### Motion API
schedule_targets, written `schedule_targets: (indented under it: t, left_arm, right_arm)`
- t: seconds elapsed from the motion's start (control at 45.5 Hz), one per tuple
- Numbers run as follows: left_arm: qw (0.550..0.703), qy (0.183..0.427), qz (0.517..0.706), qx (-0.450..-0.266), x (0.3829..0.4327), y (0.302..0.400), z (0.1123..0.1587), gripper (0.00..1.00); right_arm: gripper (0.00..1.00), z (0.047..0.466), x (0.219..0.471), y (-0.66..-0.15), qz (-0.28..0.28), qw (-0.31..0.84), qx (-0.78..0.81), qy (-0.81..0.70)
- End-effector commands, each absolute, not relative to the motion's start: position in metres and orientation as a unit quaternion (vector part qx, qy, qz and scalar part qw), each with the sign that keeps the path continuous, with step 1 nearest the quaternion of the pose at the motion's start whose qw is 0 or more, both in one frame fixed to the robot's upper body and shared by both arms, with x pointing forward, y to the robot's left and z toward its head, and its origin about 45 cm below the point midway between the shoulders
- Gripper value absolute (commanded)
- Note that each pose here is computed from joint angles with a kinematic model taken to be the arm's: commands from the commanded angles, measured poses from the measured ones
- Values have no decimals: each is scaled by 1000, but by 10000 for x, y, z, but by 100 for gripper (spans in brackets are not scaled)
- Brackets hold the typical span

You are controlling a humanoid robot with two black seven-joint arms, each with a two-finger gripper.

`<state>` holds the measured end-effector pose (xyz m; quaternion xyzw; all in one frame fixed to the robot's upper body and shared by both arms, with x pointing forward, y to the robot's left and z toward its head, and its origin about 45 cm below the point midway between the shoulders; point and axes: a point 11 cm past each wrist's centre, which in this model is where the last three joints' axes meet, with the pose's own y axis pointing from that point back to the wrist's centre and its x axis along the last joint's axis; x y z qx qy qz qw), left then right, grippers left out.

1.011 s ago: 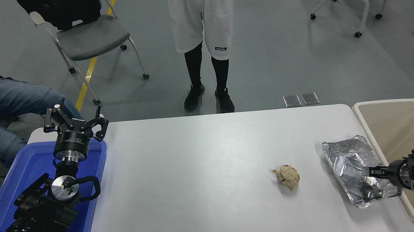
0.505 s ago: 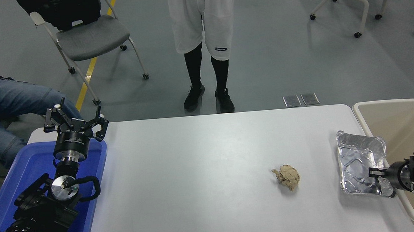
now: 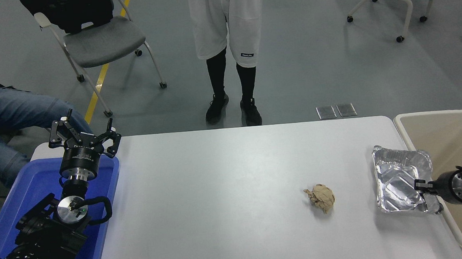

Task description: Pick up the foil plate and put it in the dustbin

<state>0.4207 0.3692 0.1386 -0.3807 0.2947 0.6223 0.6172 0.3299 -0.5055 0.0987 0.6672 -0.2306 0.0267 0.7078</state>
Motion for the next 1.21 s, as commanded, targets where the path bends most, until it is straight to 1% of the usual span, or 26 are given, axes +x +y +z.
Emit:
schedule_targets:
  t: [0.0,0.066,0.286,0.418,0.593,0.857,1.011,1.187]
  left_arm:
    - [618,295,622,-380,4207,3691,1386,99]
    - [617,295,623,-380,4207,3692,1384,99]
    - [618,295,622,-380,4207,3691,1386,99]
    - [618,295,622,-380,4207,3690,1385,99]
    - [618,295,622,-380,4207,3690,1385,99]
    - [618,295,622,-380,4207,3690,1385,99]
    - [618,295,622,-380,4207,3690,1385,99]
    - [618,295,622,-379,4207,3691,1384,99]
  right_arm:
    - [0,1535,3432,-5137,-16,690,686,-232]
    - [0,1702,3479,-5119,-16,683,693,-229]
    - [0,2267,3657,-5120,10,683,693,-230]
    - [0,2473,3699,-5069,19,690,690,-216]
    - [0,2920,3814,-4997,52,708,674,-203]
    - [0,3435,3771,-4962,44,710,675,-196]
    - [0,3830,3863,-4959,87,718,659,-209]
    - [0,4325,3995,-4801,147,723,640,-216]
